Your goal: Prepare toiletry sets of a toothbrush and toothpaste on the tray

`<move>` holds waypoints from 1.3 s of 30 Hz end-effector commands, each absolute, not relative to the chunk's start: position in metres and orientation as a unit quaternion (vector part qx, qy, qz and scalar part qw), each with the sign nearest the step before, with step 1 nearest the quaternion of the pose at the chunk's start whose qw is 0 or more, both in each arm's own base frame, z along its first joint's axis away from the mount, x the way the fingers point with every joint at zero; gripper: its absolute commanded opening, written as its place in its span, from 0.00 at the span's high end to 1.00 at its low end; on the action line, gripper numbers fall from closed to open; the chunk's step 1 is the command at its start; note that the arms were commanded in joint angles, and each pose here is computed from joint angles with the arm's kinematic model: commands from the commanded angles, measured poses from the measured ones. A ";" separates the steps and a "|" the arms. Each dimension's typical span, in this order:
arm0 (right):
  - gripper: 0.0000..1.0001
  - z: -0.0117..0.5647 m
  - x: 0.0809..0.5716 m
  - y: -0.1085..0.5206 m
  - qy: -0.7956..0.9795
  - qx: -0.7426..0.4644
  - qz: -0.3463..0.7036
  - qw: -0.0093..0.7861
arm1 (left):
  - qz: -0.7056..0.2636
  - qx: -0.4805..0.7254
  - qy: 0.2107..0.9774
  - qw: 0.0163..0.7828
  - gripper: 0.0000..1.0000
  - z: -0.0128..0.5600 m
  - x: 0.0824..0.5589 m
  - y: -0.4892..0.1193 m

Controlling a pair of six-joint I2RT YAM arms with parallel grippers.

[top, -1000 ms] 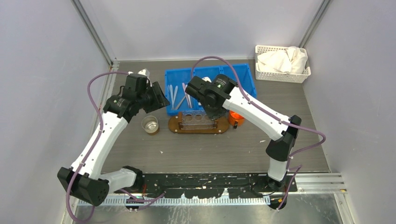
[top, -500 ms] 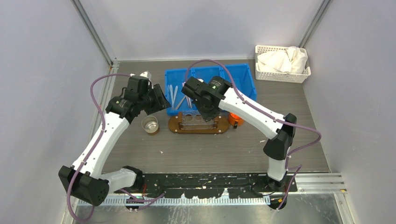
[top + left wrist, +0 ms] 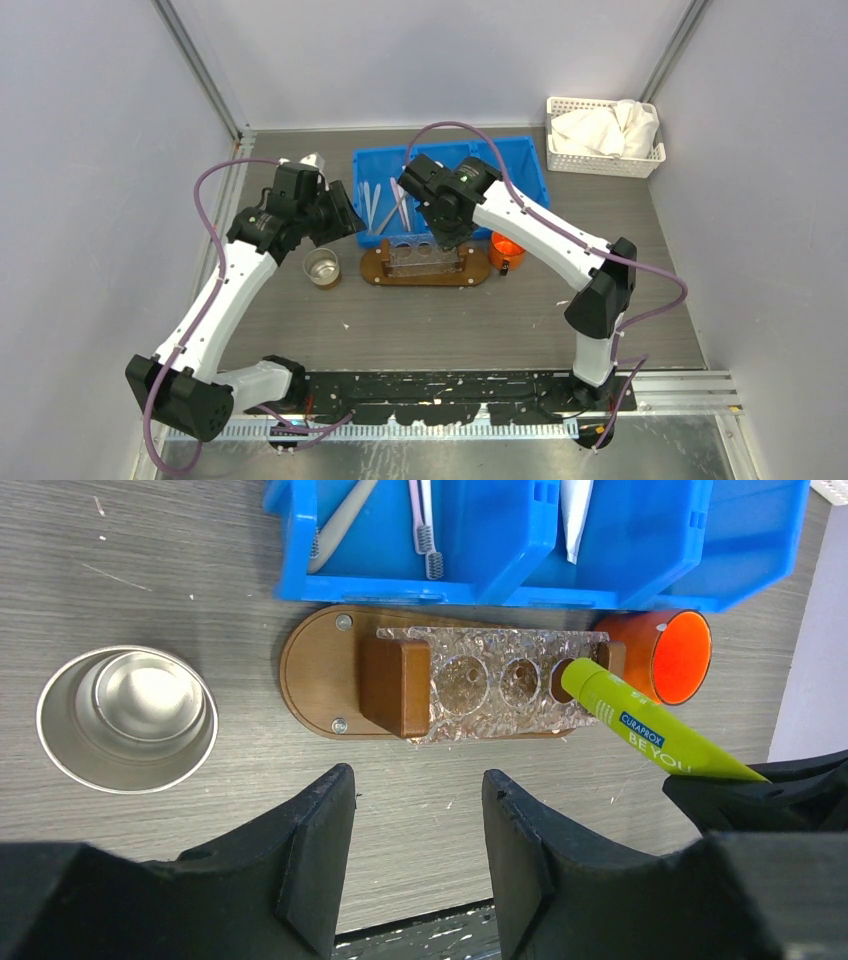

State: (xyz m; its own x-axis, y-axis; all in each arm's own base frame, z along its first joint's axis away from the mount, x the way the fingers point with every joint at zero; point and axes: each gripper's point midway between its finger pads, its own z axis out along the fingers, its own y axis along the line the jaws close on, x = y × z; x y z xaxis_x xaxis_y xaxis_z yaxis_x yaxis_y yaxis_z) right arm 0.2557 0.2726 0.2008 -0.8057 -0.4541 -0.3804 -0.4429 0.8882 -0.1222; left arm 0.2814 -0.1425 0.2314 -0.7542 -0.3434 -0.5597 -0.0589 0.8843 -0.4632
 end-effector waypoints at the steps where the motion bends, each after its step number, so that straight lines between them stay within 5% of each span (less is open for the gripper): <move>1: 0.99 0.210 0.264 0.277 0.945 -0.239 0.007 0.225 | -0.222 -0.099 0.900 0.362 0.49 0.244 0.285 -0.143; 39: 0.95 0.155 0.278 0.270 0.959 -0.233 -0.006 0.158 | -0.220 -0.103 0.904 0.351 0.49 0.228 0.293 -0.147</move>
